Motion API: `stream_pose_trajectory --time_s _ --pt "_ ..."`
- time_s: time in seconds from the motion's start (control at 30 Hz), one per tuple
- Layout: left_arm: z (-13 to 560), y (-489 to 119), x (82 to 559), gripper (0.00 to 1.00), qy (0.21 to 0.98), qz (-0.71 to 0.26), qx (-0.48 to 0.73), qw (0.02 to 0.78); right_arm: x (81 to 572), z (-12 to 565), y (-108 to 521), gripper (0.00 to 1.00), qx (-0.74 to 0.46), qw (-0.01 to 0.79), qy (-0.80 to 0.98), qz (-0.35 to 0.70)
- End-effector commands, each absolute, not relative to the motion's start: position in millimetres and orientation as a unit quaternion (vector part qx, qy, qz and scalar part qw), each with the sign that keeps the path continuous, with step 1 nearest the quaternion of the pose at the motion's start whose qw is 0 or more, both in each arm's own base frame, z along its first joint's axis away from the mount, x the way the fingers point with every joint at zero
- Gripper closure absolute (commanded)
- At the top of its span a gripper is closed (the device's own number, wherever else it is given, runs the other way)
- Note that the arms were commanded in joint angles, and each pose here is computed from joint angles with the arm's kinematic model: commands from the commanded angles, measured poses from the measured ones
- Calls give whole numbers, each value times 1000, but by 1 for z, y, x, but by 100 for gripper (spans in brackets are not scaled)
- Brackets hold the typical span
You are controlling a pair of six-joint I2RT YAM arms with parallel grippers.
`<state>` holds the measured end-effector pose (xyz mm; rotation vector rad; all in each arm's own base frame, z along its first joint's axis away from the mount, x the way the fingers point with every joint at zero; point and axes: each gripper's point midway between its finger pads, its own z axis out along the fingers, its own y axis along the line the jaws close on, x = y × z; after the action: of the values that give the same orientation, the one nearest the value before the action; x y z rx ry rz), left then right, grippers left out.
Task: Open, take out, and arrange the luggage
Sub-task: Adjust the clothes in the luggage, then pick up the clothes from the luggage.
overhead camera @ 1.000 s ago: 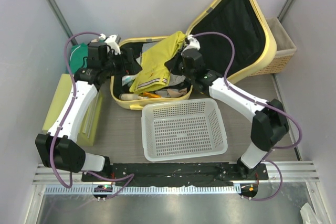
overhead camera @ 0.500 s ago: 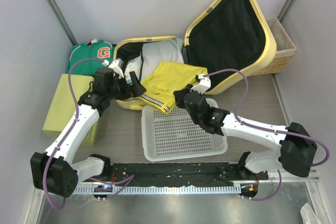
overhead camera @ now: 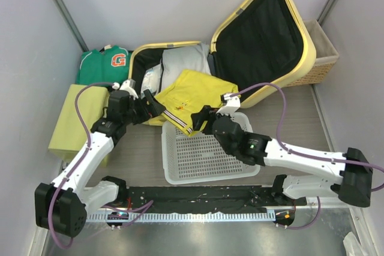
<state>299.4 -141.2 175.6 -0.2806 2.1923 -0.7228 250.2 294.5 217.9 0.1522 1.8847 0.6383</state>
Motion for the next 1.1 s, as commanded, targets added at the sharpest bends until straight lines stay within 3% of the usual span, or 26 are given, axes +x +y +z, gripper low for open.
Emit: stream_pose_trajectory --time_s 0.0,0.13,0.17,0.3,0.6,0.8,1.07 --pt "192 -147 310 0 834 -324 -136 425 250 267 277 27 34 606 750 261" --pt "188 -156 306 0 832 -349 -142 406 255 310 295 18 -87 625 737 242" --pt "189 -159 305 0 830 -360 -141 403 252 302 301 16 -130 598 753 241" --pt "187 -166 305 0 819 -387 -155 395 302 301 298 14 -158 539 786 257" --pt "167 -181 304 3 826 -400 -173 358 416 306 262 13 -191 494 798 287" --pt "161 -194 304 11 828 -409 -171 345 466 254 249 13 -222 427 839 254" --pt "140 -206 293 11 844 -399 -173 313 474 196 244 14 -244 356 871 235"
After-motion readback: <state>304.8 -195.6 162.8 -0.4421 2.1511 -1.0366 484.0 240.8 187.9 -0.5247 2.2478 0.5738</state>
